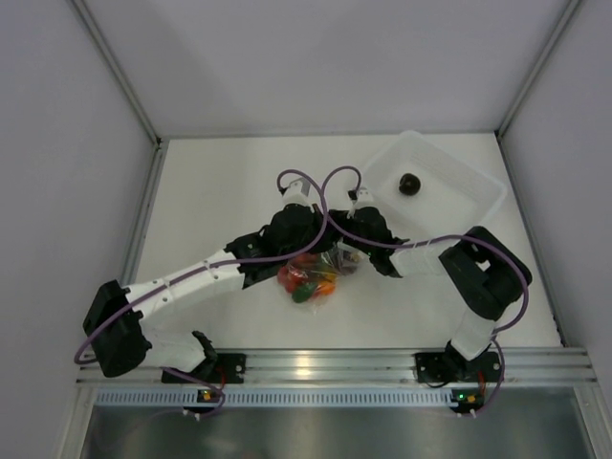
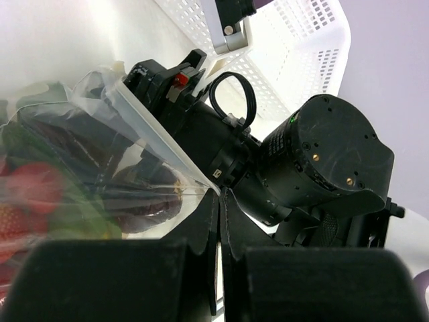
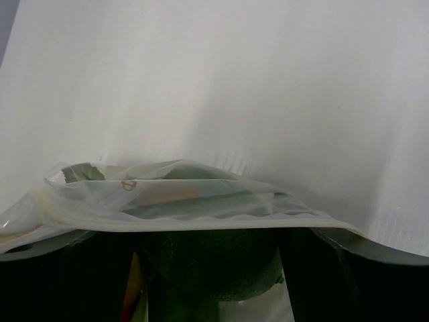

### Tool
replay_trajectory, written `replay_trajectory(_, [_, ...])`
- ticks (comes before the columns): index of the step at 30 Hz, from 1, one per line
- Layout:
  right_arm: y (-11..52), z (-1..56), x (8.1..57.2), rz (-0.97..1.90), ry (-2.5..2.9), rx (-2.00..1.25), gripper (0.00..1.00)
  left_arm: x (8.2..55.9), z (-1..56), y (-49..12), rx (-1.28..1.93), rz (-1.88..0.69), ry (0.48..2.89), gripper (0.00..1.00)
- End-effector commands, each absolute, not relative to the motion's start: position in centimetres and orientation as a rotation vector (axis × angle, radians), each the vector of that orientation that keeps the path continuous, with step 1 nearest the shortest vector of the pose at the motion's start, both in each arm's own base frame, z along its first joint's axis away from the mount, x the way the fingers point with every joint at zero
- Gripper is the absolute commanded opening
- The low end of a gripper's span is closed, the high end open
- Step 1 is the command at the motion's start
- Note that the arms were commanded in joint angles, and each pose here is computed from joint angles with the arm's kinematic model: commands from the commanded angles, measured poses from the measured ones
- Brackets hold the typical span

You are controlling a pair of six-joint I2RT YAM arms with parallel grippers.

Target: Open the zip-top bag and remove the fake food

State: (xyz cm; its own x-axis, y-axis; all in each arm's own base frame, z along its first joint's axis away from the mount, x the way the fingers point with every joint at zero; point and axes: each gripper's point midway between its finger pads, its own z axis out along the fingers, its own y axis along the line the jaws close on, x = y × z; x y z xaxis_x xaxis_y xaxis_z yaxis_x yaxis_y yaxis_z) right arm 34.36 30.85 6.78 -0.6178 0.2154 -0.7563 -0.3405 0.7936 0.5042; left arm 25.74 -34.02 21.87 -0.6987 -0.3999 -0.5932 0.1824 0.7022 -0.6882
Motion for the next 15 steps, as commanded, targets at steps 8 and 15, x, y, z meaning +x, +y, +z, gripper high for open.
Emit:
replay_trajectory(8, [28.9, 10.5, 34.2, 0.765, 1.998, -0.097, 0.48, 26.6, 25.9, -32.3, -0.217, -0.988, 1.964, 0.0])
replay_trajectory(15, [28.7, 12.7, 33.0, 0.799, 1.958, -0.135, 0.47, 27.8, 24.9, -31.3, -0.245, -0.9, 1.965, 0.0])
